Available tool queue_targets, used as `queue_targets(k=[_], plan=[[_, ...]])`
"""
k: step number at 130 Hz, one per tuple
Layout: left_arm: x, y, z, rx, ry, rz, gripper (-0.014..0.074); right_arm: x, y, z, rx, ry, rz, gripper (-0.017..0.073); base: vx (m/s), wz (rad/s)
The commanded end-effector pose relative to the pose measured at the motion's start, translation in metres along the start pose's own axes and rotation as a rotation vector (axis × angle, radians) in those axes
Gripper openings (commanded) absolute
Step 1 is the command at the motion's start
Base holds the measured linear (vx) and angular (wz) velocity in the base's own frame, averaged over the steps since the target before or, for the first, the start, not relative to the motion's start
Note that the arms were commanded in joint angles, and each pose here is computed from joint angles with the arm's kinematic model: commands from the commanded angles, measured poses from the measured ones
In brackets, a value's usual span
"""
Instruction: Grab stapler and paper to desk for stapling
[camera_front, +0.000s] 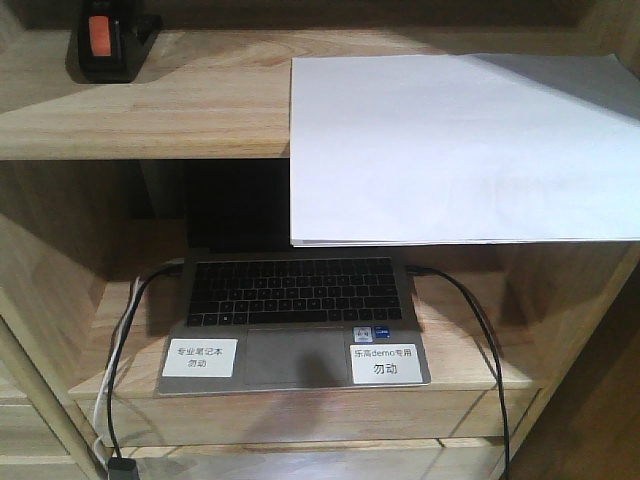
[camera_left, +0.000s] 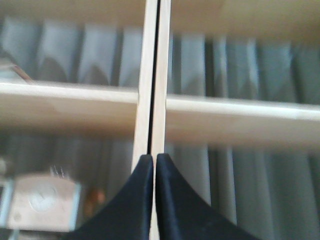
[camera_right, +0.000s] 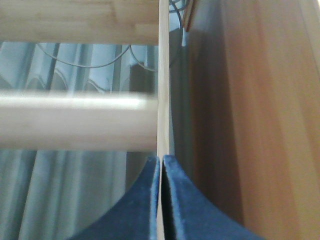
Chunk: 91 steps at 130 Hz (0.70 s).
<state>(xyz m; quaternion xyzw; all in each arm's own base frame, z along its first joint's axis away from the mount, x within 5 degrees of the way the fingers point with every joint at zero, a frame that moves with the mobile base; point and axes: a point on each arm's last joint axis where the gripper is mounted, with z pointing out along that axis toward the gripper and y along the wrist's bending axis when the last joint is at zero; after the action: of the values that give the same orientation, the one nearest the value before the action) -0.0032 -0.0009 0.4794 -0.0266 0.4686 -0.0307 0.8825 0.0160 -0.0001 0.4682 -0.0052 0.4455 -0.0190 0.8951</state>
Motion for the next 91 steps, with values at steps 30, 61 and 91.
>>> queue_targets(k=[30, 61, 91], plan=[[0.036, 0.002, 0.057, -0.015, 0.324, -0.018, 0.0091, 0.035, 0.001, 0.067, -0.011, 0.389, -0.015, 0.0015, 0.0, 0.0], [0.057, 0.003, 0.06, -0.02, 0.502, -0.019, 0.0361, 0.067, 0.002, 0.079, -0.017, 0.578, 0.001, 0.0132, 0.0, 0.0], [0.058, 0.003, 0.059, -0.02, 0.523, -0.03, 0.0734, 0.068, 0.002, 0.08, -0.017, 0.577, 0.001, 0.0514, 0.0, 0.0]])
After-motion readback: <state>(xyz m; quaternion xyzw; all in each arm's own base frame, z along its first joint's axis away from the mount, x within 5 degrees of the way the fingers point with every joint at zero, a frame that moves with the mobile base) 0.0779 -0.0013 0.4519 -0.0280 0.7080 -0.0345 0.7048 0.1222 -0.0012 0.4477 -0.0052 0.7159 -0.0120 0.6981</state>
